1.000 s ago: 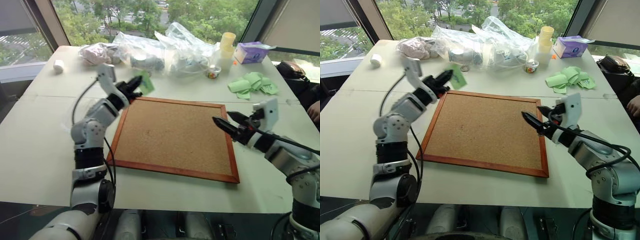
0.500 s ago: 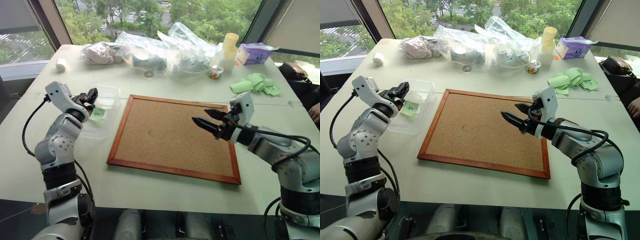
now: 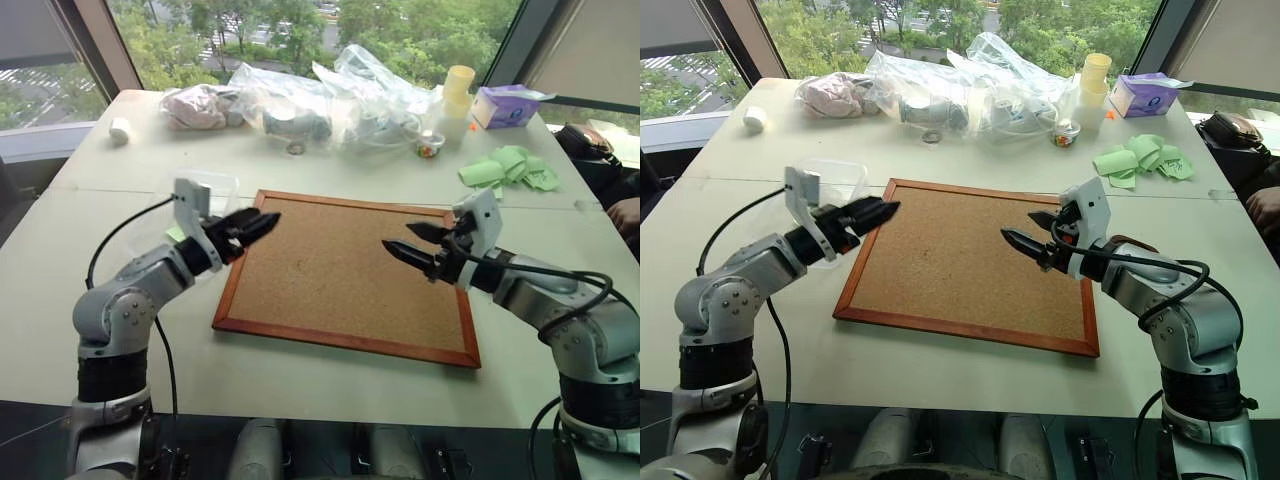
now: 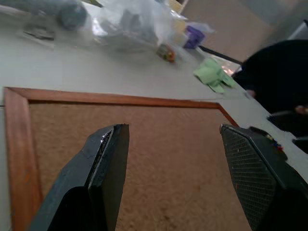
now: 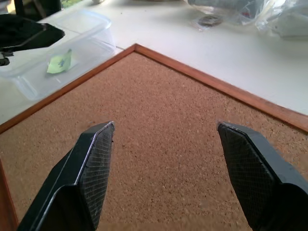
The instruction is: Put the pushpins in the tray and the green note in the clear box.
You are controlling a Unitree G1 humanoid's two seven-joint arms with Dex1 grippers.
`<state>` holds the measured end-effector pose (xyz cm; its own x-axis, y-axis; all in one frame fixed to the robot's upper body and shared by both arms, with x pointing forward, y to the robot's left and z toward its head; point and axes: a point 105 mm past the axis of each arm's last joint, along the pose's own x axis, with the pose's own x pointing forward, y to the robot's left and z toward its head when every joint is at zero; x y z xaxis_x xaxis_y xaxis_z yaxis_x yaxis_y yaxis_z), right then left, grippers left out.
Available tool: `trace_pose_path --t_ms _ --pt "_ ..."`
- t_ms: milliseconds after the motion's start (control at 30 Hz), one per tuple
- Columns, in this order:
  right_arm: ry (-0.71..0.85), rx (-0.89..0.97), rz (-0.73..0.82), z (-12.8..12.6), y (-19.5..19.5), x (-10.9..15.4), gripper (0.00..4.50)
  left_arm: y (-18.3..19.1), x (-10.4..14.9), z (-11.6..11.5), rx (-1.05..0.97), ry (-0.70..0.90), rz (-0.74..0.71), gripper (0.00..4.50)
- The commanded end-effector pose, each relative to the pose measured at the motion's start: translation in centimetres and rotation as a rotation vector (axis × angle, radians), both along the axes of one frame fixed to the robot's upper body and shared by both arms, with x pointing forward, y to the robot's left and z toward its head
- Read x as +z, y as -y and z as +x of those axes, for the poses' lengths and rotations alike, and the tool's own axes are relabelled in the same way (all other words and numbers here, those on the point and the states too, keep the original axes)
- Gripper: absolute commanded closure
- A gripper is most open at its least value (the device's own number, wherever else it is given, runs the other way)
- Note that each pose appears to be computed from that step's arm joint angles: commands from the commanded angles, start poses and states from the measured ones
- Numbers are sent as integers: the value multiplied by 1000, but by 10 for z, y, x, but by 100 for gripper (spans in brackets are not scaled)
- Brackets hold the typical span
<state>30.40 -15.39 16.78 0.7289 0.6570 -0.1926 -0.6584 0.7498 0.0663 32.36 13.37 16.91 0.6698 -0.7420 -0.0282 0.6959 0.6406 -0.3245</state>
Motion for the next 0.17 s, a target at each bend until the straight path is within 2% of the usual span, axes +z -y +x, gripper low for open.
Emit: trace_pose_path --t_ms 33,167 --pt "17 44 -68 -13 4 3 99 14 0 -17 -138 62 113 116" --pt "-27 76 -126 -25 12 -10 99 18 -13 -23 -207 69 197 116"
